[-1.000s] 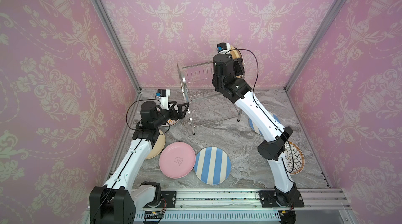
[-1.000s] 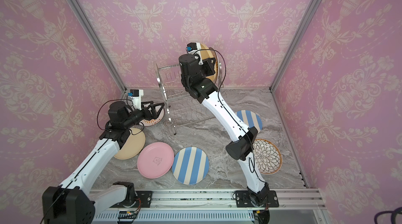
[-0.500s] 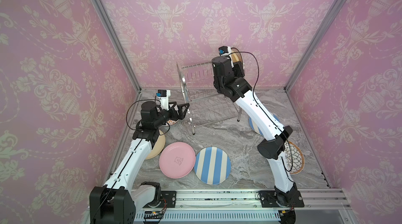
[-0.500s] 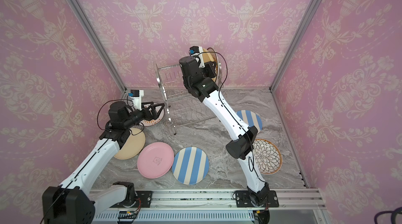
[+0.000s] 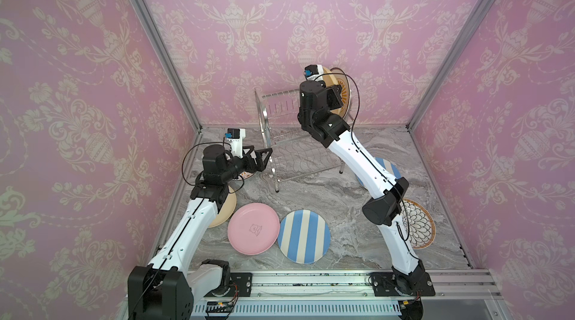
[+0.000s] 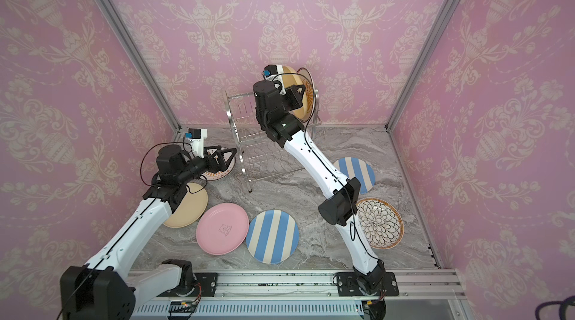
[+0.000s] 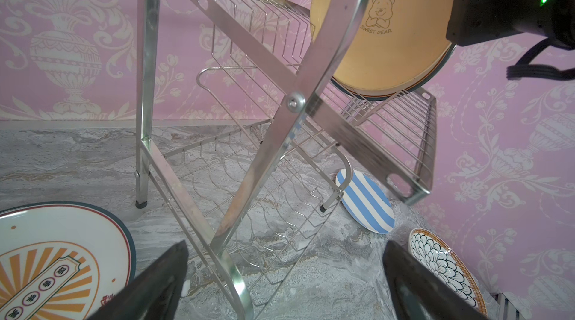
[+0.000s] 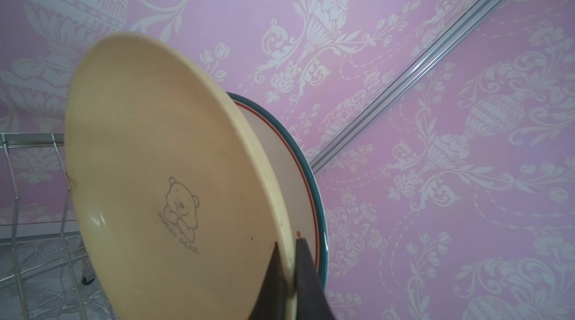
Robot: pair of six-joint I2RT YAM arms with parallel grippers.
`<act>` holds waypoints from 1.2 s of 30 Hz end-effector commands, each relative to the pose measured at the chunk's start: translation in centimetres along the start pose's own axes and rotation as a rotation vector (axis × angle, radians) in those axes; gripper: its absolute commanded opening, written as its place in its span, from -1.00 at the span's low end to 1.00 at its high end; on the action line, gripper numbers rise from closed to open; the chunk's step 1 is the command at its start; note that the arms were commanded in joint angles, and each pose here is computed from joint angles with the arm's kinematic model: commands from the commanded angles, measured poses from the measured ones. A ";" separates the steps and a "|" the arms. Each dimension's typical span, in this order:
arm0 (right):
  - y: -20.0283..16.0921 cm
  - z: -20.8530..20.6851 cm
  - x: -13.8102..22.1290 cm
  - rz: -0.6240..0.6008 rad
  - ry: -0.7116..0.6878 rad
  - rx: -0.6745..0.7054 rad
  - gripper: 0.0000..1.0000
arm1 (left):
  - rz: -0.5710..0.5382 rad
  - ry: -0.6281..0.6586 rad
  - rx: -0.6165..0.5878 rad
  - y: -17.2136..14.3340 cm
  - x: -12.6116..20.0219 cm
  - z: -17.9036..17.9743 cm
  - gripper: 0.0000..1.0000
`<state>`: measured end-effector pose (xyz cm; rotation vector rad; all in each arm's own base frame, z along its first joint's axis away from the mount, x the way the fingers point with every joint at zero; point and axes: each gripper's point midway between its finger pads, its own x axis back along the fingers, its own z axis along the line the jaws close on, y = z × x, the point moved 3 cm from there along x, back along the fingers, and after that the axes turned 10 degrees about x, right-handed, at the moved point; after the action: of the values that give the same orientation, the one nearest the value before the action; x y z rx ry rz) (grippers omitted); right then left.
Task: Load plates into a dish rack
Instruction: Place the plate on the dish rack.
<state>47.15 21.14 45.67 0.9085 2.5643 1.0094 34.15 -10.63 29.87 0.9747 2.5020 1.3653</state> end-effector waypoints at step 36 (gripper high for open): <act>0.3 -4.8 2.3 -0.029 0.036 -0.058 0.17 | 0.030 -0.011 -0.024 -0.1 0.0 -0.7 0.99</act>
<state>45.89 21.85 45.17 0.8718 2.6463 1.0173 34.08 -10.66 29.61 0.9879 2.5077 1.3684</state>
